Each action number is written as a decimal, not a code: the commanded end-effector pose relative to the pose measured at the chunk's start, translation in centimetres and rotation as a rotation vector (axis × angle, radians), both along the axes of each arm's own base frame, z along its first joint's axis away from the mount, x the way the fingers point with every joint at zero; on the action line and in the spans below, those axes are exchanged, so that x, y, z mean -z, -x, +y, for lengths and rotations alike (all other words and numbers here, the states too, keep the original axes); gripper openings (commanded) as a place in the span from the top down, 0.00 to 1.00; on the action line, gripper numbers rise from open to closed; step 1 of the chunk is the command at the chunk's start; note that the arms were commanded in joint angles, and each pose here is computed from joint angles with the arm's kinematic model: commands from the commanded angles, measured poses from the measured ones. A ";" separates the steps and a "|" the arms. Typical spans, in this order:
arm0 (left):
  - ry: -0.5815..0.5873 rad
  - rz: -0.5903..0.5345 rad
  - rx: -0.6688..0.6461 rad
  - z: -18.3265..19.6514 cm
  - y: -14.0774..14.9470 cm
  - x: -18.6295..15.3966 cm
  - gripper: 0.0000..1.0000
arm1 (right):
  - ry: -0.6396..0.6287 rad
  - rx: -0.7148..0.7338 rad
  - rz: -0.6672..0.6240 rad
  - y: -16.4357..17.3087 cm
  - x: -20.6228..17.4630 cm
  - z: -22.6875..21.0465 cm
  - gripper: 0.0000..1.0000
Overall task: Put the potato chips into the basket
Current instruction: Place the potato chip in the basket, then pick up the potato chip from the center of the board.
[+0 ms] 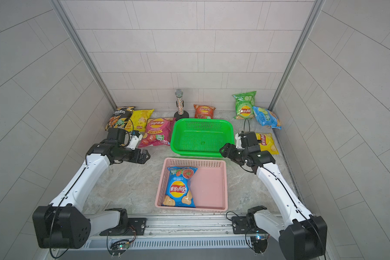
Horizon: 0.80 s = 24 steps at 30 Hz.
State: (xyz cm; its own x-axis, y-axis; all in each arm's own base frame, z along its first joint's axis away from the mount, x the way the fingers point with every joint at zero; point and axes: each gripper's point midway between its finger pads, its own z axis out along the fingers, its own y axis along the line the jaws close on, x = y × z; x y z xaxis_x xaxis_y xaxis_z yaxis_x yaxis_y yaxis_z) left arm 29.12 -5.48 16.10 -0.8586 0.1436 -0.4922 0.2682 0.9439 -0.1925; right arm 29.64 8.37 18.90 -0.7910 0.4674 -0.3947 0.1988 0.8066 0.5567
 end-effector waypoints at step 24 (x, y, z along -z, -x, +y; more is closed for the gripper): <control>-0.003 0.009 0.010 0.1 0.4 0.4 0.00 | 0.659 0.188 0.210 -8.3 7.8 -12.8 0.36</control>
State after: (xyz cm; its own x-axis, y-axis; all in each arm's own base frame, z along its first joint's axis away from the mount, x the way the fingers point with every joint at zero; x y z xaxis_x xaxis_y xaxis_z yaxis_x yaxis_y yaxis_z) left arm 29.12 -5.48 16.11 -0.8573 0.1479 -0.4931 0.2723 0.9431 -0.1905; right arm 37.29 -3.35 11.19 -0.8093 0.3428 -0.4771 0.4094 0.9115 -0.0395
